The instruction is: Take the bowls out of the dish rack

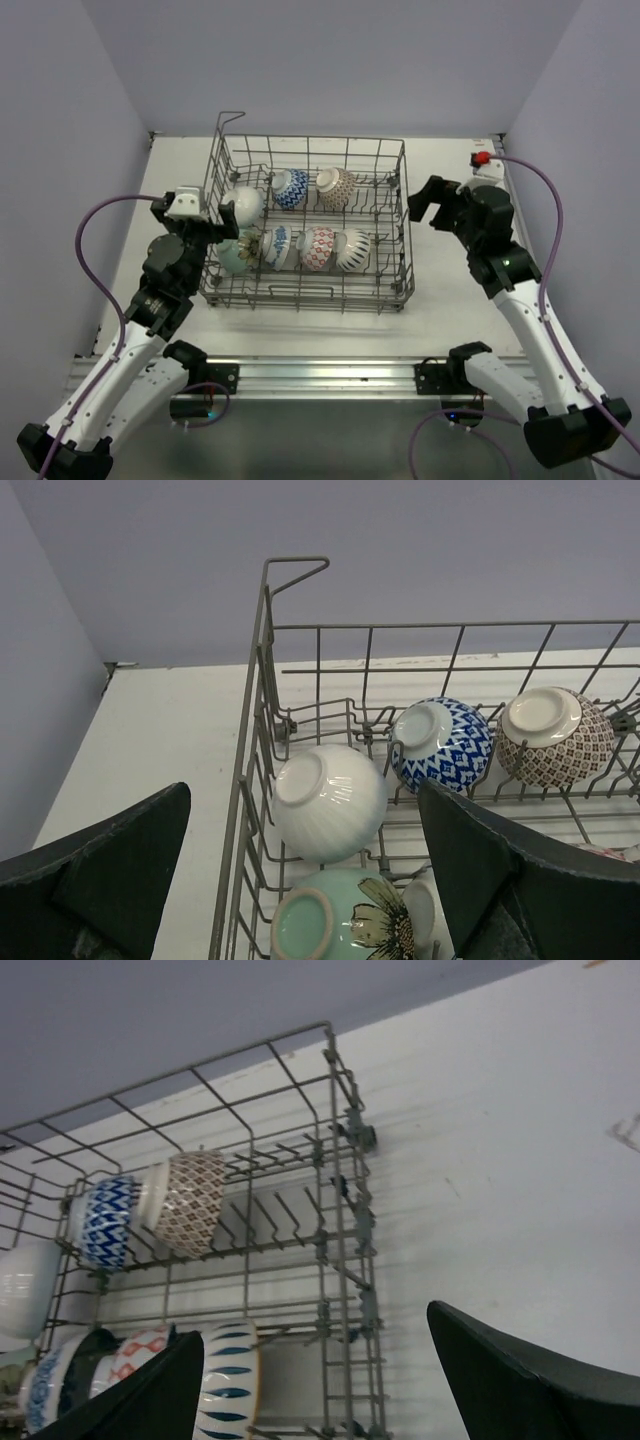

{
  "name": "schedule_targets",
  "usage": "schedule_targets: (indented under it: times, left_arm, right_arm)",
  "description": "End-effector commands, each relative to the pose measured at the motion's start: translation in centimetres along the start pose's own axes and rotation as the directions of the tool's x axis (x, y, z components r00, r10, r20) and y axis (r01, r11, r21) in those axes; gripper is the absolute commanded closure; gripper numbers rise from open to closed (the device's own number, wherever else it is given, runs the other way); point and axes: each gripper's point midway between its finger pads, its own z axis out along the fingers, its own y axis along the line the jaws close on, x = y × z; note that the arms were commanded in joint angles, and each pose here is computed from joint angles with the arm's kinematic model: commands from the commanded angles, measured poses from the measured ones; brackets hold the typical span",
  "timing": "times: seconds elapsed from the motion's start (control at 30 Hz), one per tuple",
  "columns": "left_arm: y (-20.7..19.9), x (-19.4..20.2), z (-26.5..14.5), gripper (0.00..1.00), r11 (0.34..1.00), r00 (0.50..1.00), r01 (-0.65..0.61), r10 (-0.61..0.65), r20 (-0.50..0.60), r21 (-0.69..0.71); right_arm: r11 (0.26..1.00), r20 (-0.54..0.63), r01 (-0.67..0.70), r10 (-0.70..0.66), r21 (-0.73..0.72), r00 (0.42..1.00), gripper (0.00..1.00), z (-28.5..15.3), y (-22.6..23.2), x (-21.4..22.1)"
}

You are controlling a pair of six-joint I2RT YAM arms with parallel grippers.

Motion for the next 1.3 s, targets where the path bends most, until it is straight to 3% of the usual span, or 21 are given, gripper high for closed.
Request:
schedule_targets:
  times: [0.0,0.17,0.3,0.53,0.87,1.27]
  left_arm:
    - [-0.4,-2.4,-0.1,0.00,0.999,0.998,0.029,-0.030,0.056,0.018]
    - [-0.8,-2.1,0.1,0.00,0.999,0.999,0.024,-0.025,0.045,0.036]
    - [-1.1,-1.9,0.3,0.00,0.998,0.999,0.022,-0.024,0.035,0.053]
    - [-1.7,-1.5,0.4,0.00,0.997,1.000,0.018,-0.019,0.019,0.074]
    - [-1.7,-1.6,0.3,0.00,0.997,0.999,0.025,-0.026,0.020,0.071]
    - [-1.7,-1.5,0.4,0.00,0.997,1.000,0.020,-0.021,0.019,0.074]
  right_arm:
    - [0.971,0.005,-0.027,0.029,-0.236,1.000,0.01,1.0,5.9,-3.5]
    - [0.956,-0.081,-0.069,0.048,-0.285,0.996,0.01,4.2,8.8,-4.5]
    - [0.959,-0.253,-0.107,0.038,-0.263,0.967,0.01,9.2,10.1,-0.7]
    - [0.960,-0.397,-0.083,-0.032,-0.268,0.917,0.01,14.5,12.9,4.2]
    - [0.969,-0.440,-0.128,0.022,-0.213,0.898,0.01,19.0,13.8,6.6]
    - [0.961,-0.463,-0.187,0.073,-0.205,0.884,0.01,21.2,15.2,8.5]
